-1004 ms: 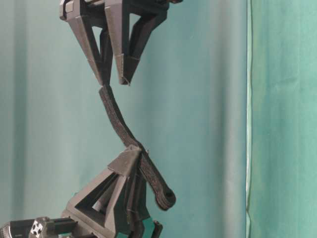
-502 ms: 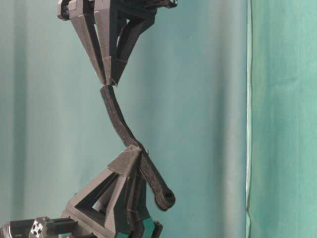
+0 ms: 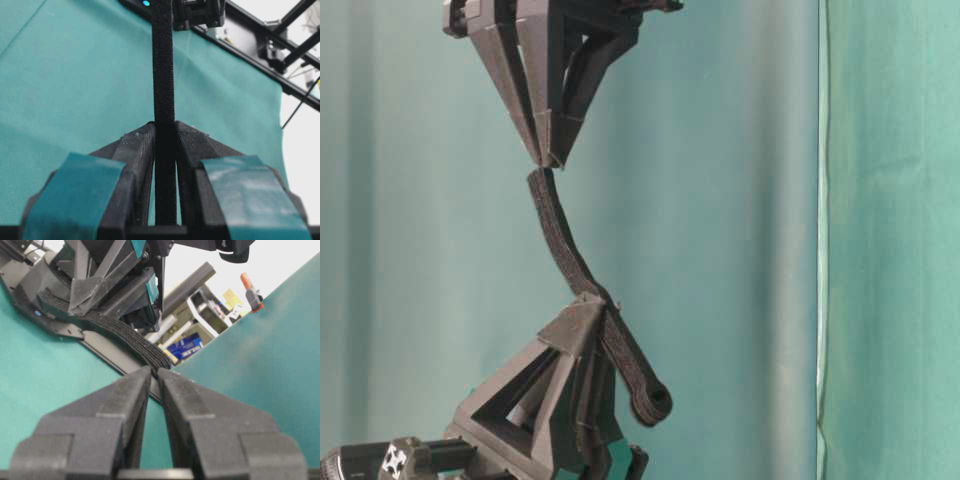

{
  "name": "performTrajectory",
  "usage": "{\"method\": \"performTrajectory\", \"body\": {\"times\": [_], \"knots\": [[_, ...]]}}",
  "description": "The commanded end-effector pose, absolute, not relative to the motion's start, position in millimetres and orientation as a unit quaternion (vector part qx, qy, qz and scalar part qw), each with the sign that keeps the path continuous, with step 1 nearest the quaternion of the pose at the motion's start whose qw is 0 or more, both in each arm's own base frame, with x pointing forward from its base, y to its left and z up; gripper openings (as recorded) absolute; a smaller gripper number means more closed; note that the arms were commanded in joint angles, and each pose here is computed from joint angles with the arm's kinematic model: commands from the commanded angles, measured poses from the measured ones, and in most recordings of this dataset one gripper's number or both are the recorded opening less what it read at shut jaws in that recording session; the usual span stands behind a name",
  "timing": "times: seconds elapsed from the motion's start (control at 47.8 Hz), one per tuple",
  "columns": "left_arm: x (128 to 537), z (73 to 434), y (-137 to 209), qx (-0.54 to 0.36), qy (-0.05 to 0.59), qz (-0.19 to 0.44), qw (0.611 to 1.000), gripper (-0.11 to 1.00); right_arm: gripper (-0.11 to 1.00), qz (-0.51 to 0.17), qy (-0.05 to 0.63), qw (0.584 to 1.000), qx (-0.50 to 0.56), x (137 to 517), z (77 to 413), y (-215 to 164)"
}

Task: Peel off the Velcro with your right arm.

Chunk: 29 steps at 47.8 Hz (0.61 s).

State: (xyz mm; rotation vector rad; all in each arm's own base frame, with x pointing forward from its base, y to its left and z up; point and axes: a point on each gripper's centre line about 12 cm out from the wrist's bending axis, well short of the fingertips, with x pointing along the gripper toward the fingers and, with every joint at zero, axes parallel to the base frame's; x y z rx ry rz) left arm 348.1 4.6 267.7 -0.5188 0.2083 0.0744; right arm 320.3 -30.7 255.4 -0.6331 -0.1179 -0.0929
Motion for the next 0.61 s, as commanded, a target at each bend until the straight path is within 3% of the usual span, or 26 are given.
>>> {"method": "performTrajectory", "body": {"times": [0.0,0.586], "knots": [[347.3,280.6,5.8,-0.258,0.082,0.033,0.962,0.1,-0.03,-0.051,-0.069,0.947,-0.309,320.6,261.3,-31.9],[347.3,280.6,5.8,-0.258,0.082,0.033,0.962,0.1,-0.03,-0.049,-0.065,0.947,-0.31,326.9,258.7,-32.5]]}}
